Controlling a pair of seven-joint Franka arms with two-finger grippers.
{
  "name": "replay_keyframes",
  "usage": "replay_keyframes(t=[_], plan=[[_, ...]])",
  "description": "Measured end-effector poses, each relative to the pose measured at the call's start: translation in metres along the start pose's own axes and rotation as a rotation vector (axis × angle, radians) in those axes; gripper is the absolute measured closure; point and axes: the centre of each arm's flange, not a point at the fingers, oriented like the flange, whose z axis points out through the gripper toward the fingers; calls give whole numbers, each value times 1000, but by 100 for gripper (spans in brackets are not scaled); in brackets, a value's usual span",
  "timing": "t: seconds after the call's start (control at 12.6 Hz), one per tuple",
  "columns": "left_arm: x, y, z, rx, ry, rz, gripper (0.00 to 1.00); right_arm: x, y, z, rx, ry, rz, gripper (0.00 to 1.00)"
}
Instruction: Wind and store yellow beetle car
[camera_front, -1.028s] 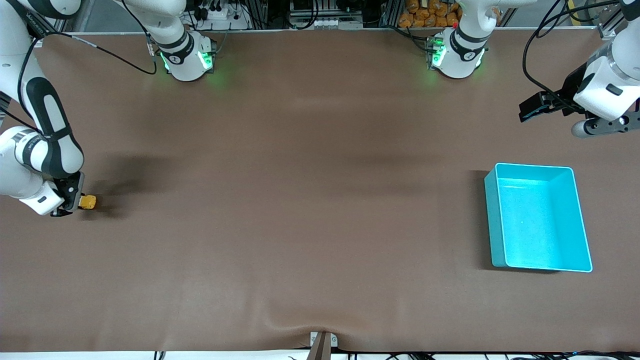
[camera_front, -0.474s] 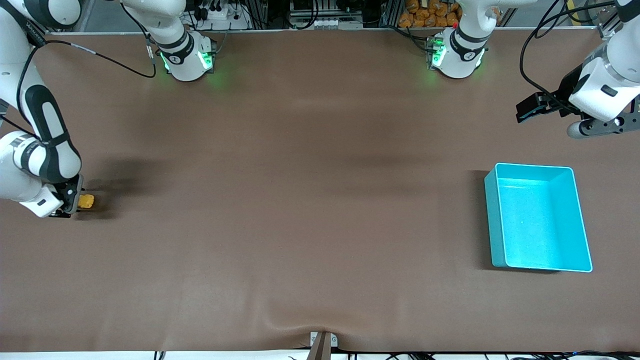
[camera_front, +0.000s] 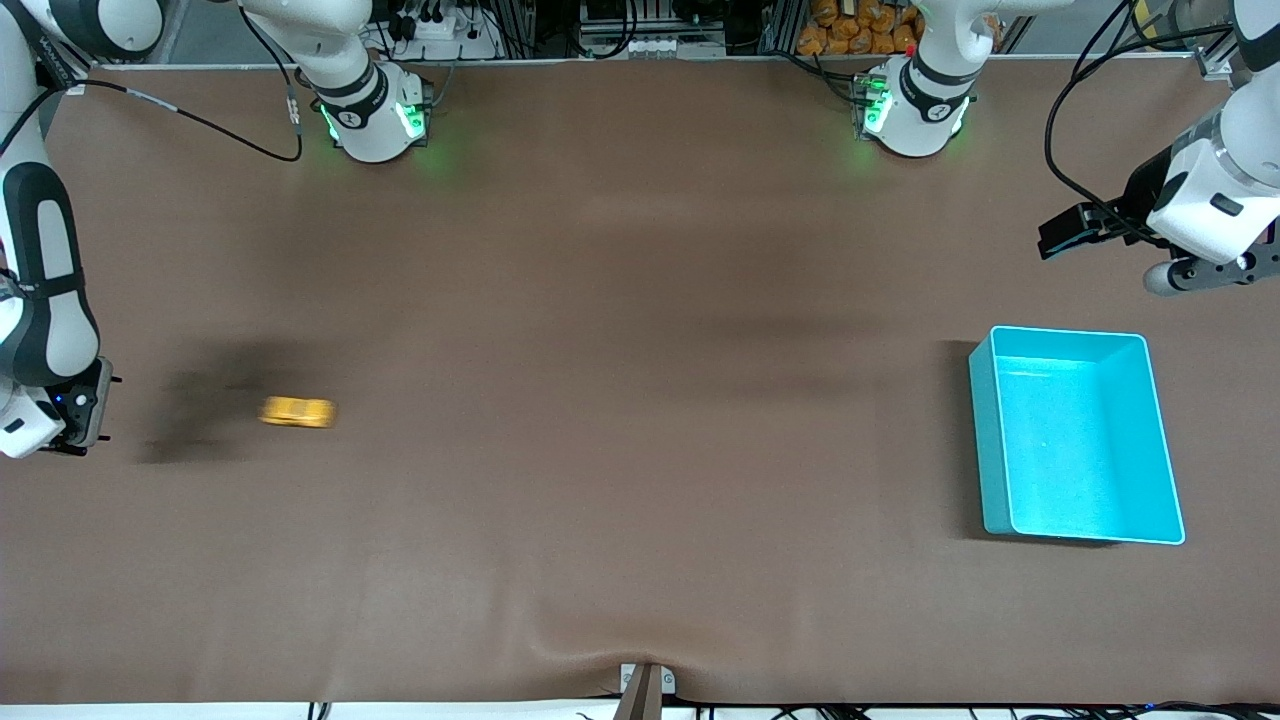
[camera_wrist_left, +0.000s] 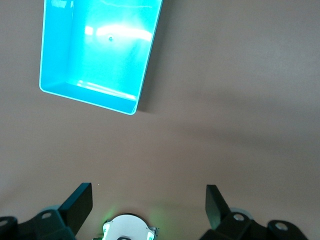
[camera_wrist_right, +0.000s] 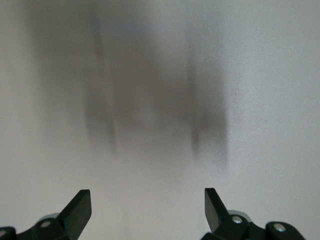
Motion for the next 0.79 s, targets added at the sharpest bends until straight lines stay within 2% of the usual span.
replay_keyframes(t=[0.16,0.47,0.79], plan=[[5,3,10,7,-20,-50,0,1,0,3,-1,18,11,0],[15,14,31,24,-58,-137,0,0,2,-1,-10,17,13,0],[18,15,50,26,-59,-189,0,-3,8,-13,-34,9,15,0]])
